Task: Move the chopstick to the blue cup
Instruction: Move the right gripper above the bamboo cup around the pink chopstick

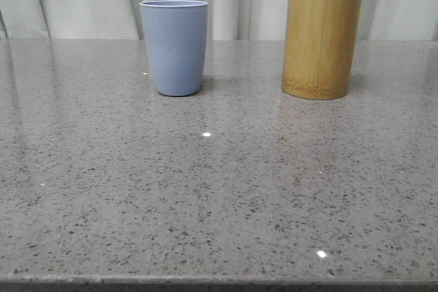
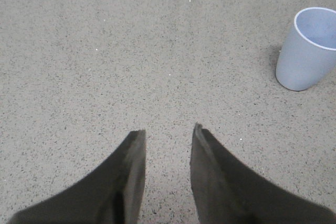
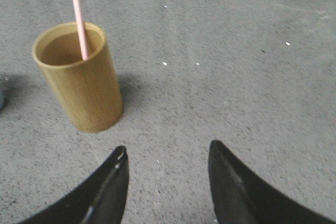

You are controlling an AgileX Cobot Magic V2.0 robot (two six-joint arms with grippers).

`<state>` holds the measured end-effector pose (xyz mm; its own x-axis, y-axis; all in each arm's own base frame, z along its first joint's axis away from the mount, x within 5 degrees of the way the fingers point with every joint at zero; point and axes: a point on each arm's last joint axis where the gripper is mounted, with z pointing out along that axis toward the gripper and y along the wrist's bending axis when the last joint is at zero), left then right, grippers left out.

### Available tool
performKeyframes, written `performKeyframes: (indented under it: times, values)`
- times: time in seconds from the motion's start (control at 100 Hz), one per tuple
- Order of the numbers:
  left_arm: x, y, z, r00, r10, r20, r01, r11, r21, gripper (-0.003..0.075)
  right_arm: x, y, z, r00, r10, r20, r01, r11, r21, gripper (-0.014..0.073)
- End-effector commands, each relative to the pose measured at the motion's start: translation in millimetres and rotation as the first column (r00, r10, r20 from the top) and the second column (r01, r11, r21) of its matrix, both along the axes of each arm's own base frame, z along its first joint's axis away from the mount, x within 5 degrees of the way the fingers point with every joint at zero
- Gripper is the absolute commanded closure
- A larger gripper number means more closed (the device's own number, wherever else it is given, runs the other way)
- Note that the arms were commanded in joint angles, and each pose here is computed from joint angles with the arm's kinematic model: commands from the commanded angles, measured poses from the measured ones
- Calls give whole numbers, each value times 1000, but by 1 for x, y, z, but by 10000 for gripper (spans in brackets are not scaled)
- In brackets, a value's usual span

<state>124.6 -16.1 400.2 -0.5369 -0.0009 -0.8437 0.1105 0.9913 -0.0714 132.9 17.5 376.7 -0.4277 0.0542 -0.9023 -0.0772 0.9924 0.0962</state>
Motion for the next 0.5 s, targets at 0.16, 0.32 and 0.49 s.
performKeyframes:
  times: [0.16,0.32,0.49]
  values:
    - [-10,1,3,996,11,88,-9,1000,-18,513,31,17,38,993,77,85,-79,997,17,130]
    - [-10,1,-1,997,11,75,-9,1000,-17,513,54,34,54,987,134,86,-136,991,18,130]
    - [-10,1,0,997,11,77,-9,1000,-17,513,82,52,68,980,178,88,-180,983,19,134]
